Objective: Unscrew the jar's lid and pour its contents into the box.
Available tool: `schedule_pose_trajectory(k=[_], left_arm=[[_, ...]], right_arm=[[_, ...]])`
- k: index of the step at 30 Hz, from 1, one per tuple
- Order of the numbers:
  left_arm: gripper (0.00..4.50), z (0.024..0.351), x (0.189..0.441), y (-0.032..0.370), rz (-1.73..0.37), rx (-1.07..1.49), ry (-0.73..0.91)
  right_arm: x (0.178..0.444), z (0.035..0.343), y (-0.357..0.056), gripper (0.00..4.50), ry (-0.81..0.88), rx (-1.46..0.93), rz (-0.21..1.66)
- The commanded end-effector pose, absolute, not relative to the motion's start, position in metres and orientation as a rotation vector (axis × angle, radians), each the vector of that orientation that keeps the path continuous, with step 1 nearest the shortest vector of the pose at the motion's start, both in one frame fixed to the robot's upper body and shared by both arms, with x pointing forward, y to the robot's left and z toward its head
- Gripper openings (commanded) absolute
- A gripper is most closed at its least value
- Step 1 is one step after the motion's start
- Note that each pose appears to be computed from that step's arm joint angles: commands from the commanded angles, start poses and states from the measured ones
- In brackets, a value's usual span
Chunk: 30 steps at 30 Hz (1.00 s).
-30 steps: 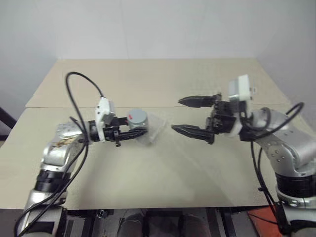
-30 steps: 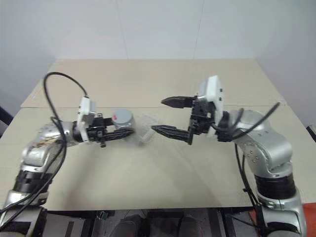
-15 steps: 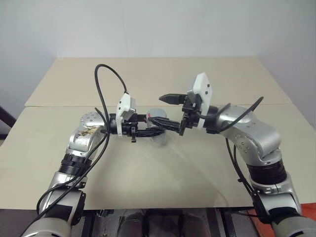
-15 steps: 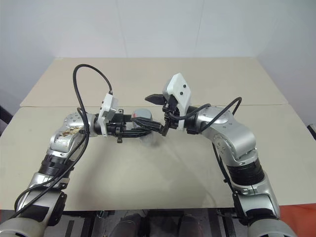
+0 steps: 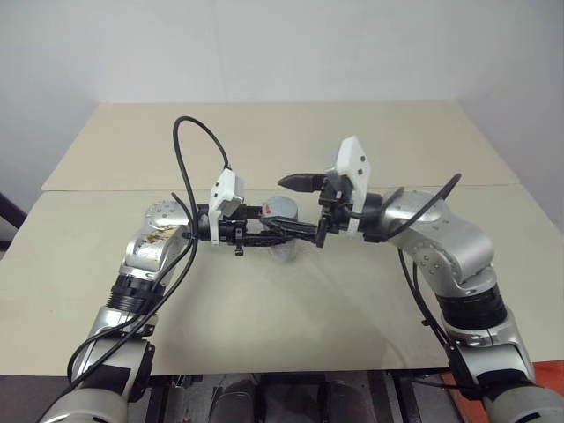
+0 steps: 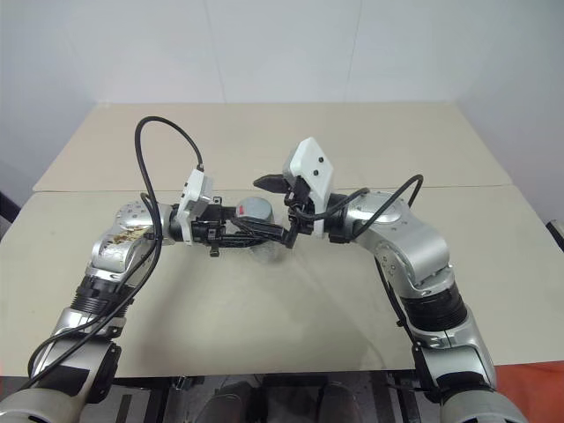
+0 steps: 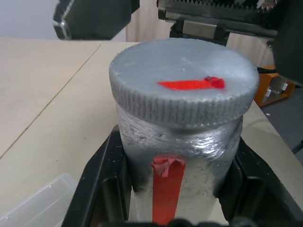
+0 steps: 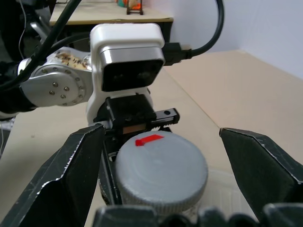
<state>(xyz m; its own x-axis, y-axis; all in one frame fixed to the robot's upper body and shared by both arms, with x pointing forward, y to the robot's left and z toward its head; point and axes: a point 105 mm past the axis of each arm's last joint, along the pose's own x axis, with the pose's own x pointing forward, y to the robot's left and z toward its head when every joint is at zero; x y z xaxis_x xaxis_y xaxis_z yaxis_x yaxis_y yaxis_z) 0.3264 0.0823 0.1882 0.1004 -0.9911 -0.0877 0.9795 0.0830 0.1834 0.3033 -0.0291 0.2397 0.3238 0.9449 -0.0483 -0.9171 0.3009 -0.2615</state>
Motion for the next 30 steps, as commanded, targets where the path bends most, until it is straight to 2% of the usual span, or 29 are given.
schedule_pose_trajectory(k=[1, 3, 4, 6, 9, 10, 14, 17, 19, 22, 25, 30], left_arm=[[1.98, 0.205, 0.328, 0.082, -1.472, 0.258, -0.129], [1.98, 0.206, 0.329, 0.082, -1.466, 0.259, -0.134], [1.98, 0.206, 0.329, 0.083, -1.465, 0.261, -0.136], [1.98, 0.206, 0.329, 0.083, -1.466, 0.267, -0.137], [1.98, 0.205, 0.327, 0.083, -1.47, 0.272, -0.137], [1.98, 0.205, 0.327, 0.083, -1.471, 0.273, -0.136], [1.98, 0.204, 0.325, 0.083, -1.495, 0.278, -0.134], [1.98, 0.206, 0.321, 0.082, -1.543, 0.287, -0.145], [1.98, 0.208, 0.317, 0.082, -1.589, 0.289, -0.155], [1.98, 0.215, 0.305, 0.081, -1.719, 0.294, -0.182], [1.98, 0.219, 0.295, 0.078, -1.816, 0.33, -0.195], [1.98, 0.222, 0.291, 0.073, -1.862, 0.36, -0.195]], right_arm=[[0.303, 0.246, -0.026, 4.5, -0.151, -0.288, 1.24], [0.306, 0.245, -0.027, 4.5, -0.142, -0.289, 1.231], [0.307, 0.245, -0.027, 4.32, -0.141, -0.288, 1.225], [0.309, 0.245, -0.027, 3.89, -0.142, -0.284, 1.22], [0.309, 0.247, -0.028, 2.91, -0.154, -0.27, 1.225], [0.308, 0.248, -0.028, 2.77, -0.161, -0.267, 1.226], [0.303, 0.257, -0.03, 2.76, -0.206, -0.24, 1.266], [0.295, 0.259, -0.032, 2.76, -0.229, -0.225, 1.383], [0.288, 0.259, -0.035, 2.76, -0.239, -0.223, 1.5], [0.276, 0.258, -0.042, 2.76, -0.23, -0.219, 1.787], [0.276, 0.26, -0.043, 2.76, -0.21, -0.191, 1.976], [0.288, 0.258, -0.034, 2.76, -0.196, -0.207, 2.03]])
